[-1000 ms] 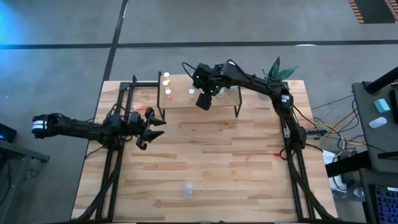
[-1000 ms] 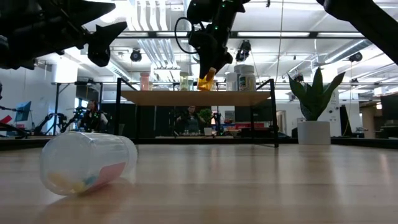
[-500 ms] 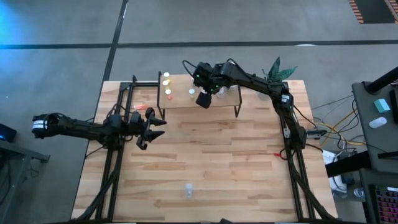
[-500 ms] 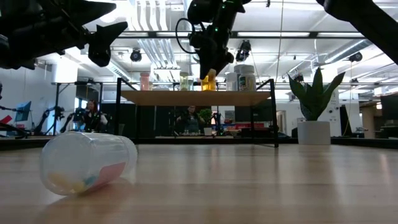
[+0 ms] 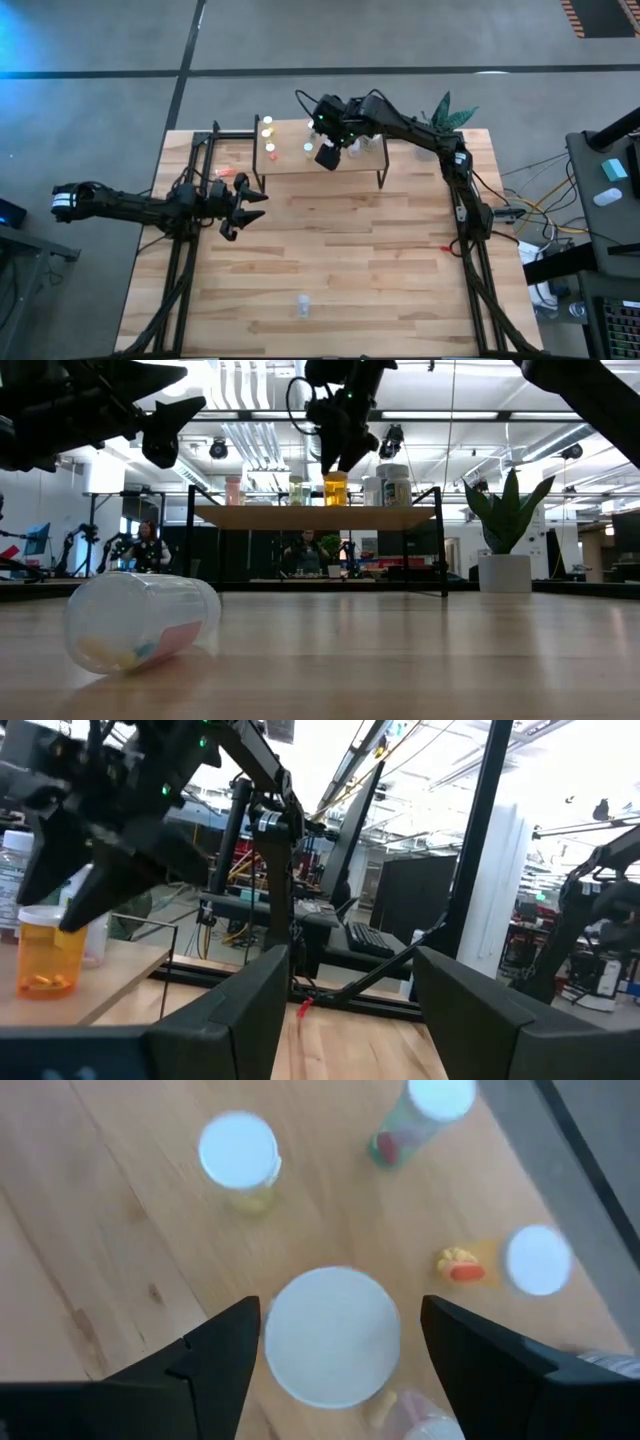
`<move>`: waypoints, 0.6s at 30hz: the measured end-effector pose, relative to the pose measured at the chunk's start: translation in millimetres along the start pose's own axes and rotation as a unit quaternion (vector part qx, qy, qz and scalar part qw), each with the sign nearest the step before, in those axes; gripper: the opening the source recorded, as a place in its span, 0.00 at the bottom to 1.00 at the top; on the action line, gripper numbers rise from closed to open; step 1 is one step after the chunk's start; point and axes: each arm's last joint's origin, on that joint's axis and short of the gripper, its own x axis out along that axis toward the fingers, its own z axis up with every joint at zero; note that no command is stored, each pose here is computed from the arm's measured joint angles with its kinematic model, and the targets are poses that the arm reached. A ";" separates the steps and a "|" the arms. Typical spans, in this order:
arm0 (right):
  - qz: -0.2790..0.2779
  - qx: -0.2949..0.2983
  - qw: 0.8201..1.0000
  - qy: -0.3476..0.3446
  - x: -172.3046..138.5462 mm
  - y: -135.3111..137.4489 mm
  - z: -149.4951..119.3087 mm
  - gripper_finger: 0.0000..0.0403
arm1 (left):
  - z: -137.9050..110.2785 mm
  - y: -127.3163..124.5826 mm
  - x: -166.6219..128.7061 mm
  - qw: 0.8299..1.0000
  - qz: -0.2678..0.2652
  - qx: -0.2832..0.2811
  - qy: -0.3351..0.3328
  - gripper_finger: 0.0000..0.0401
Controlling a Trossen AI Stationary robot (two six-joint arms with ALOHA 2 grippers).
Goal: Pick and place medicine bottles onto shelf by color
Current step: Put the orange pill bottle on the shelf, then put the pink pill bottle on the shelf
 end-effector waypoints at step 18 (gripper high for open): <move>0.001 -0.009 0.999 -0.035 -93.8 28.7 -27.1 0.66 | 43.6 -6.4 34.3 0.972 0.082 0.018 0.221 0.50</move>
